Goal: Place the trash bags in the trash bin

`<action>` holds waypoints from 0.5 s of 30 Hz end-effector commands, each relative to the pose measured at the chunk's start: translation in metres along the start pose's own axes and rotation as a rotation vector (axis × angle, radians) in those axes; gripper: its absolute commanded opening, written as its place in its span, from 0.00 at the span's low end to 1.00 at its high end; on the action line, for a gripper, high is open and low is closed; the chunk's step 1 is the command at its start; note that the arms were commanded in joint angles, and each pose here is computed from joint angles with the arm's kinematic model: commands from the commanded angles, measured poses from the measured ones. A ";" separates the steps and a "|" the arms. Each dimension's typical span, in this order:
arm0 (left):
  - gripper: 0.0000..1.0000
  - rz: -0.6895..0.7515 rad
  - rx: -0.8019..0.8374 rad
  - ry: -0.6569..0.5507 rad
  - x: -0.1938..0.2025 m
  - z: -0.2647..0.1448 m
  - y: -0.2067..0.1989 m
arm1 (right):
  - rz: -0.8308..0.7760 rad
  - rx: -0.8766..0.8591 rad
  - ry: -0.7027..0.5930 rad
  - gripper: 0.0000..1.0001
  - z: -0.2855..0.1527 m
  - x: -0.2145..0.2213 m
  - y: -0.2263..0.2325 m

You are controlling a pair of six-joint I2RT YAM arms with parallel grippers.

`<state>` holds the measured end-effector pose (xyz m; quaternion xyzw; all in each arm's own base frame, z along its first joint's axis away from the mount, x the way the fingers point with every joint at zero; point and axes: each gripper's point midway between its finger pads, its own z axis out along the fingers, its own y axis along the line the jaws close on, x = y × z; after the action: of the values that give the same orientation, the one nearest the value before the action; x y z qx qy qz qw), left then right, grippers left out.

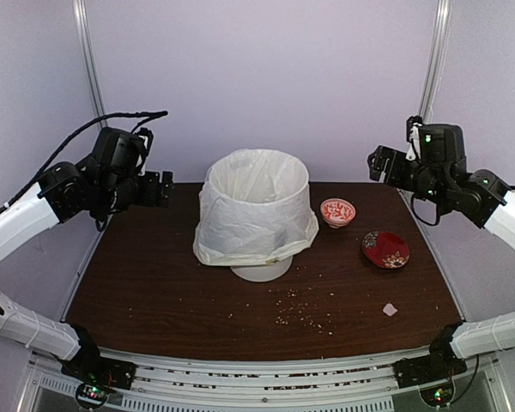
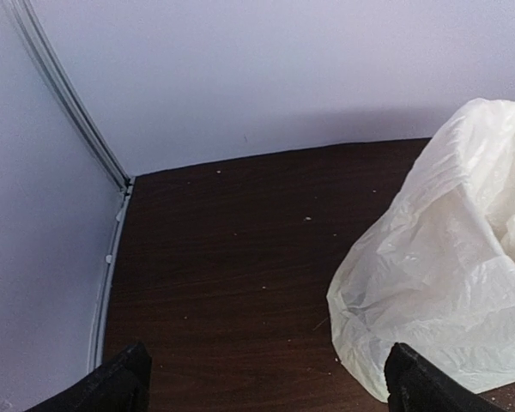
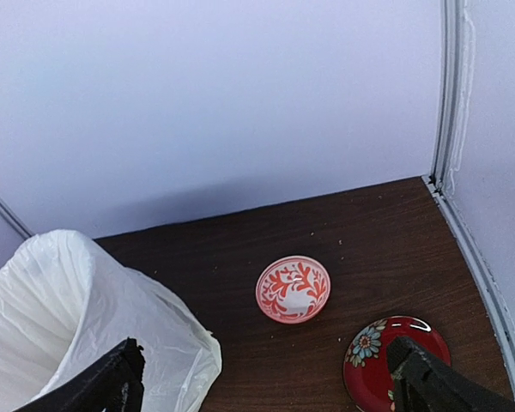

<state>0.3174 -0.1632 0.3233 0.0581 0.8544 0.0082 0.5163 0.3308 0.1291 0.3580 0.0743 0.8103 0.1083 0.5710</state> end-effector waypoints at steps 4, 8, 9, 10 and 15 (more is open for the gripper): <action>0.98 0.042 -0.119 -0.109 -0.040 -0.009 0.030 | 0.073 0.237 -0.109 1.00 -0.009 -0.043 -0.031; 0.98 0.130 -0.130 -0.201 -0.078 -0.033 0.038 | 0.090 0.220 -0.196 1.00 -0.030 -0.088 -0.025; 0.98 0.148 -0.136 -0.220 -0.083 -0.036 0.040 | 0.092 0.209 -0.215 1.00 -0.033 -0.095 -0.023; 0.98 0.153 -0.150 -0.237 -0.087 -0.039 0.043 | 0.089 0.197 -0.234 1.00 -0.037 -0.101 -0.021; 0.98 0.123 -0.117 -0.233 -0.093 -0.038 0.048 | 0.098 0.196 -0.261 1.00 -0.040 -0.102 -0.024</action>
<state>0.3266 -0.1296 0.4062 0.0845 0.7954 0.0865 0.5939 0.3292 0.0854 0.4564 0.1758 0.7378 0.0651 0.6484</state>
